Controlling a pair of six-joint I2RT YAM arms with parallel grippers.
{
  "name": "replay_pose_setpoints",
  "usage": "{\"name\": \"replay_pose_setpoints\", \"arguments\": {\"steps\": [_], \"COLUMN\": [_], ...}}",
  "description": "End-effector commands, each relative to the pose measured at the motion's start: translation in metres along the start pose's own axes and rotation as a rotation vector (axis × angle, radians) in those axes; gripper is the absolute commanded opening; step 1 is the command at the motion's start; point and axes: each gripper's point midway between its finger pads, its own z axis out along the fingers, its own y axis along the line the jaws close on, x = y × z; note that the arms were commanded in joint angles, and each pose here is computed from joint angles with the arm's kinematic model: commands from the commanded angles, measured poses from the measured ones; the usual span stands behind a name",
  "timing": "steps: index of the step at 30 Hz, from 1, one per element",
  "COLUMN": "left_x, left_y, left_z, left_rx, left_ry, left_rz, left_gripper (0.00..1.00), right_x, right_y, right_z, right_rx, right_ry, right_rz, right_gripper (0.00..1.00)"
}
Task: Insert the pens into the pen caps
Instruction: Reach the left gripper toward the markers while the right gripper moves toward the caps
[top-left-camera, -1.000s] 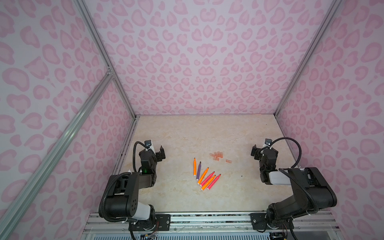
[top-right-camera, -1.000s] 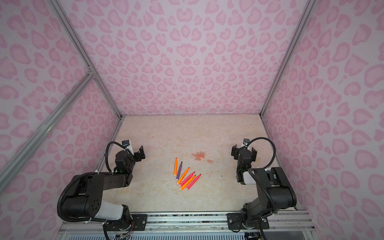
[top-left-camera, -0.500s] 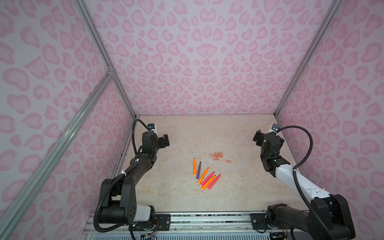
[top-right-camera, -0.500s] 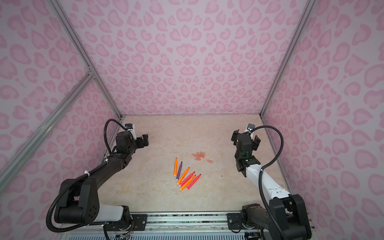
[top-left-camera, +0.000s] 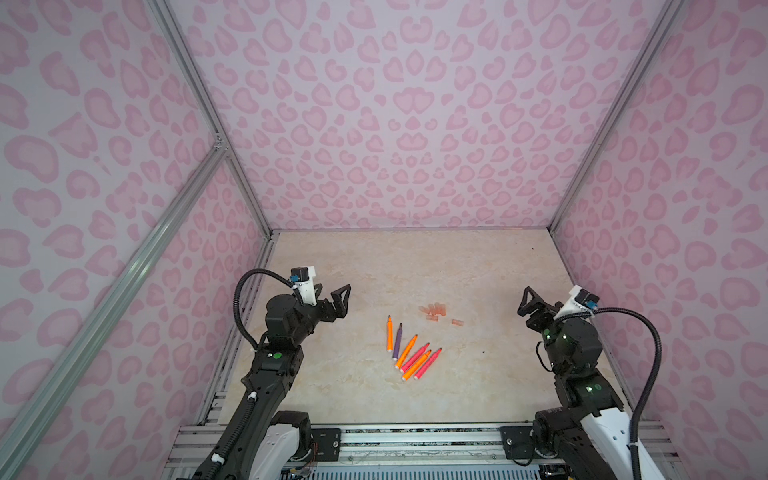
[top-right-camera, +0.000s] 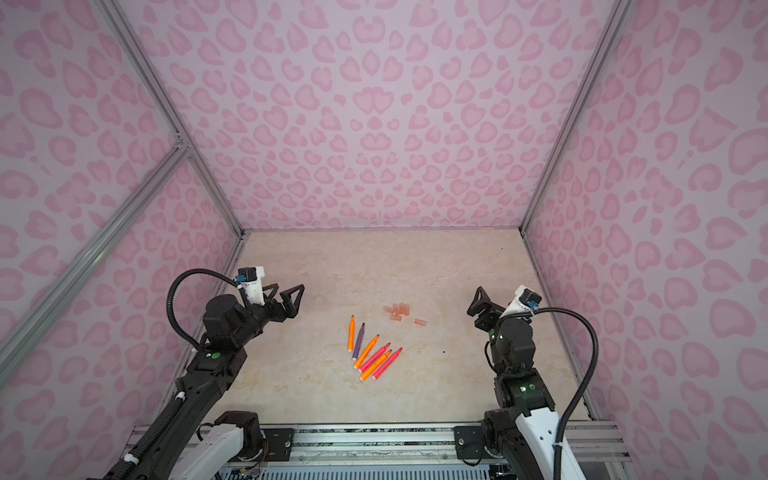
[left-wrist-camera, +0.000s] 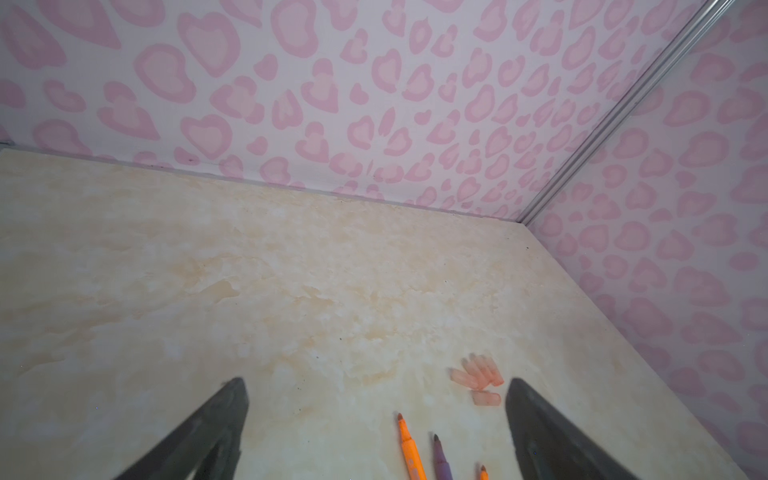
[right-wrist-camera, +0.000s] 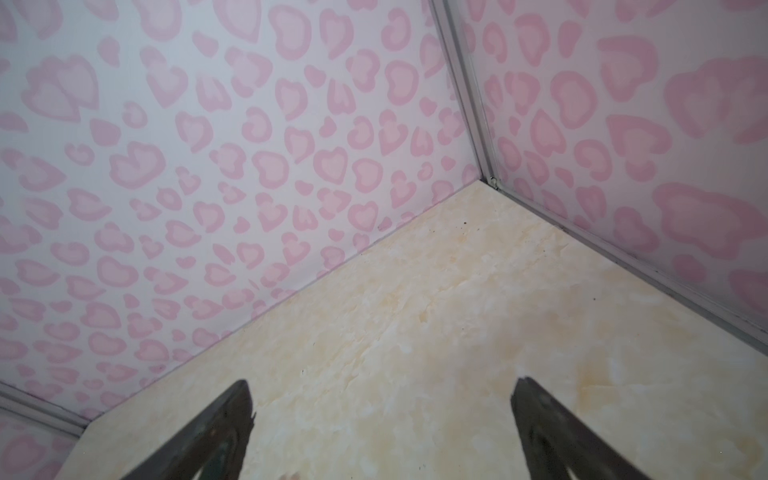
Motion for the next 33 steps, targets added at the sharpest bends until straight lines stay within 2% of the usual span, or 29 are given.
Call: {"name": "replay_pose_setpoints", "arguments": {"steps": [1, 3, 8, 13, 14, 15, 17, 20, 25, 27, 31, 33], "left_x": [0.005, 0.001, -0.004, 0.009, 0.016, 0.019, 0.026, 0.041, 0.083, 0.103, 0.142, 0.163], "left_y": [-0.037, -0.037, 0.019, 0.038, 0.036, 0.028, 0.018, 0.002, -0.049, -0.073, -0.117, -0.131], "left_z": [-0.006, -0.014, -0.046, -0.069, -0.068, -0.068, -0.066, -0.061, -0.046, -0.039, -0.019, -0.007], "left_rx": [0.215, 0.21, -0.128, -0.201, -0.192, -0.161, -0.119, -0.065, 0.081, 0.104, 0.048, 0.015], "left_ry": [0.018, -0.038, -0.232, -0.339, -0.306, -0.277, -0.213, -0.106, 0.059, 0.128, 0.278, 0.367], "left_rz": [-0.03, -0.039, -0.173, -0.28, -0.27, -0.254, -0.246, -0.241, -0.162, -0.091, 0.125, 0.21], "left_gripper": [0.98, 0.98, 0.98, 0.98, 0.98, 0.89, 0.82, 0.82, 0.79, 0.78, 0.77, 0.72], "right_x": [-0.001, 0.001, 0.034, 0.066, 0.073, 0.081, 0.097, 0.127, 0.158, 0.165, 0.172, 0.174], "right_y": [-0.003, 0.004, 0.032, 0.036, 0.039, 0.04, 0.041, 0.046, 0.046, 0.044, 0.034, 0.028], "right_z": [-0.015, -0.02, -0.004, 0.012, 0.014, 0.015, 0.02, 0.028, 0.042, 0.044, 0.045, 0.045], "right_rx": [-0.019, -0.053, -0.167, -0.127, -0.124, -0.108, -0.063, -0.031, -0.002, 0.01, 0.055, 0.07], "right_ry": [-0.008, 0.027, 0.22, 0.367, 0.393, 0.418, 0.466, 0.546, 0.602, 0.616, 0.636, 0.631], "right_rz": [0.047, 0.058, 0.054, 0.001, -0.02, -0.044, -0.107, -0.18, -0.188, -0.197, -0.209, -0.209], "right_gripper": [0.98, 0.97, 0.98, 0.96, 0.93, 0.91, 0.88, 0.82, 0.74, 0.72, 0.71, 0.71]}}
